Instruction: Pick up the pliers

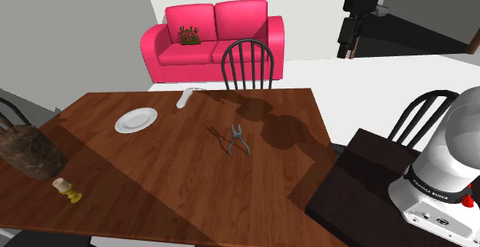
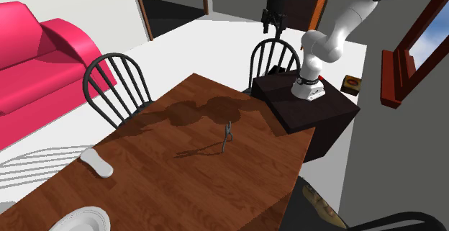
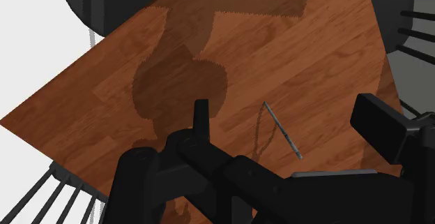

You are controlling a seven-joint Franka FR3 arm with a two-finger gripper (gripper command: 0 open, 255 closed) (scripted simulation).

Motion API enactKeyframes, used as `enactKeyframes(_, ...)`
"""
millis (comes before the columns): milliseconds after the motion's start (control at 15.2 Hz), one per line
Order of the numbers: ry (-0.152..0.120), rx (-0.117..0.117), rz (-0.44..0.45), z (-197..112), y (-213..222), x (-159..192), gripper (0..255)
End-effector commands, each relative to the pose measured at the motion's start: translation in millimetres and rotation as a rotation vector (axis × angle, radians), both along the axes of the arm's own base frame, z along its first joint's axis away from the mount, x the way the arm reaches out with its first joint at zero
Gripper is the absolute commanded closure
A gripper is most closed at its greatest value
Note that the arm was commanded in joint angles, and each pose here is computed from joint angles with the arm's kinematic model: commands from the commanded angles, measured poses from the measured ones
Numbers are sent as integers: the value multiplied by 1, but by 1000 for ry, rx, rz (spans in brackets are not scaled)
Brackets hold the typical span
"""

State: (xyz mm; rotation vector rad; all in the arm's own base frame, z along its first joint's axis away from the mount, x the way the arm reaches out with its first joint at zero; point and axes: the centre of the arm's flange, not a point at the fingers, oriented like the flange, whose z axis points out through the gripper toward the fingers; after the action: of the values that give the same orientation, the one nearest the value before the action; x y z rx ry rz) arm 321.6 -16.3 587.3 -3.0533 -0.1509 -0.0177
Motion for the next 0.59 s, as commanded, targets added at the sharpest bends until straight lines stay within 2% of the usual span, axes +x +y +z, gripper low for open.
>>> enactKeyframes(0, 0, 0, 0, 0, 0, 0, 0)
enactKeyframes(528, 11, -21, -223, -60, 78, 44, 0)
